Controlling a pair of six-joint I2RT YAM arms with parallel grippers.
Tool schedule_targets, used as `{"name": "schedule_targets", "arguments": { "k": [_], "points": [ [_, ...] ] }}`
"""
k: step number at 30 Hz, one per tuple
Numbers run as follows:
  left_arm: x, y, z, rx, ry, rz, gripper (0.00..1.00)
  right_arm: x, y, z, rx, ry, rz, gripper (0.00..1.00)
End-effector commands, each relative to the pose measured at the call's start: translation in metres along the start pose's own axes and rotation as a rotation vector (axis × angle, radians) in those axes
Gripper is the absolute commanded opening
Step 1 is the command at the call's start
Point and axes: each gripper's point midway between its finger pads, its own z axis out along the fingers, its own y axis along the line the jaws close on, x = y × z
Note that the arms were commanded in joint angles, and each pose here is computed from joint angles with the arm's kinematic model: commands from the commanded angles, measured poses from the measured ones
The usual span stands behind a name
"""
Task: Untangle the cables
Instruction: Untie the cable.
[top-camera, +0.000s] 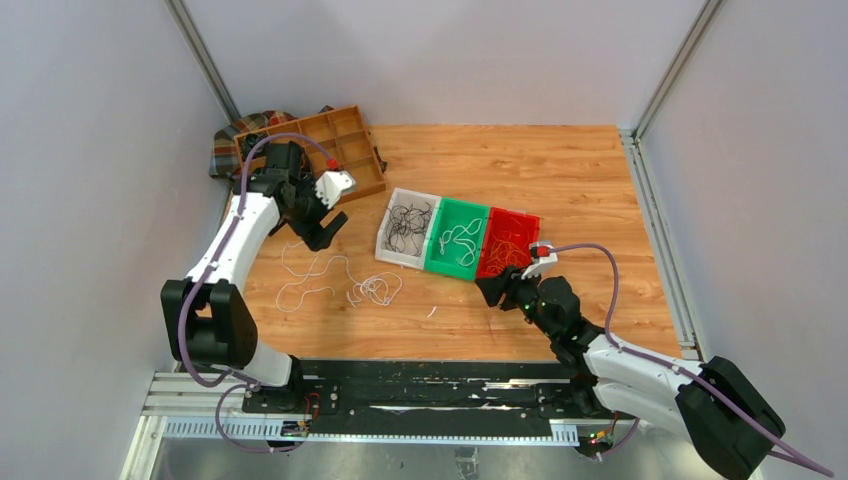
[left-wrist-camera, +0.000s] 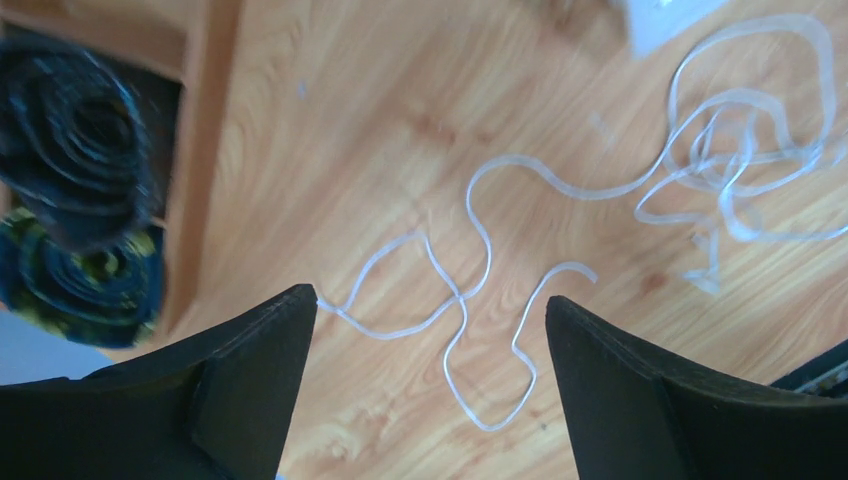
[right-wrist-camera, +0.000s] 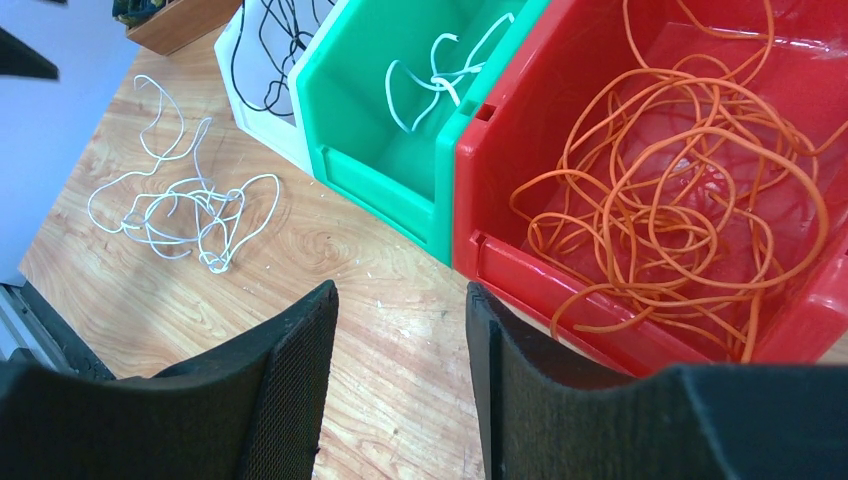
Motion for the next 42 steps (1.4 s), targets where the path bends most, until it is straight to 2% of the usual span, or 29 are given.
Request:
{"name": "schedule_targets", "arguments": {
  "k": [1, 4, 9, 16, 21, 25, 26, 32, 34, 36, 42],
  "points": [
    [0.045, 0.011, 0.011, -0.008, 0.08, 0.103, 0.88, -0.006, -0.002, 0.0, -0.002, -0.026, 0.007, 0.51],
    [0.062, 0.012, 0.025, 0.019, 0.125, 0.183, 0.88, -0.006, -0.002, 0.0, -0.003, -0.026, 0.007, 0.51],
    [0.068, 0.022, 0.05, 0.014, 0.122, 0.277, 0.86, -0.005, -0.002, 0.0, -0.003, -0.022, 0.007, 0.5],
    [0.083, 0.037, 0.071, -0.004, 0.189, 0.385, 0.75, -0.005, -0.002, 0.001, 0.0, -0.015, 0.006, 0.5],
    [0.087, 0.04, 0.068, -0.029, 0.203, 0.447, 0.47, -0.005, -0.002, 0.002, 0.001, -0.013, 0.006, 0.49],
    [0.078, 0.035, 0.061, -0.044, 0.169, 0.417, 0.07, -0.005, -0.001, 0.002, 0.002, -0.012, 0.004, 0.48],
    [0.073, 0.031, 0.055, -0.044, 0.155, 0.402, 0.01, -0.005, -0.001, 0.002, 0.002, -0.01, 0.003, 0.48],
    [0.011, -0.029, -0.006, 0.074, -0.045, 0.243, 0.01, -0.015, 0.012, 0.003, -0.045, -0.002, -0.068, 0.53],
    [-0.01, -0.051, -0.037, 0.104, -0.124, 0.179, 0.01, -0.027, 0.027, 0.003, -0.084, -0.03, -0.113, 0.62],
    [-0.025, -0.07, -0.063, 0.132, -0.202, 0.171, 0.01, -0.048, 0.053, 0.003, -0.139, -0.072, -0.162, 0.7],
    [-0.058, -0.106, -0.121, 0.12, -0.381, 0.207, 0.01, -0.106, 0.142, 0.003, -0.3, -0.116, -0.333, 0.74]
  ]
}}
